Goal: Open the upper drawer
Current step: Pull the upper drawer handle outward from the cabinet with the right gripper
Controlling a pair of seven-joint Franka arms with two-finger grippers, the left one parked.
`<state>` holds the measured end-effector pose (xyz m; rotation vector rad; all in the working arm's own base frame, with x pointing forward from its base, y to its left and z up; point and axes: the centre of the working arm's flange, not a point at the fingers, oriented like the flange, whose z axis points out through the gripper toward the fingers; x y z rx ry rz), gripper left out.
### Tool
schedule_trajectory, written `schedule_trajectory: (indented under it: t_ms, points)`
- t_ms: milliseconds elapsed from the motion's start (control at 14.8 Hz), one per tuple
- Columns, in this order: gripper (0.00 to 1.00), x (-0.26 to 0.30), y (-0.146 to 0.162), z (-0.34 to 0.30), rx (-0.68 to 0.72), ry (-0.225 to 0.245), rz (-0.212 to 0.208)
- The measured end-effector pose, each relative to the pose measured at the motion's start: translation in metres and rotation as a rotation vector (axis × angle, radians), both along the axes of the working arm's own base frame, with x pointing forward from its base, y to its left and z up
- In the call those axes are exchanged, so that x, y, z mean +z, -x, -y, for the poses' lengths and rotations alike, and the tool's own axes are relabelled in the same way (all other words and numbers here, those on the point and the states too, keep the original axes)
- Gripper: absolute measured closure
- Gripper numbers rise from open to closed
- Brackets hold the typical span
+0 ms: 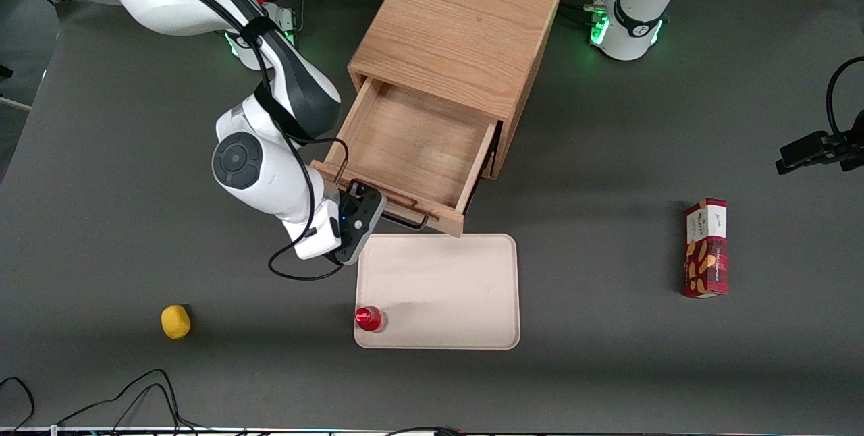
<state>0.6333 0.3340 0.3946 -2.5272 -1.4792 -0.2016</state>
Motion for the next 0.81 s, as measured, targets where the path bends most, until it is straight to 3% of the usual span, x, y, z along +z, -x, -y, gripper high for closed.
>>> schedule_trajectory:
  t_ms: [812]
  points:
    - [0.00, -0.006, -0.031, 0.013, -0.040, -0.033, 0.011]
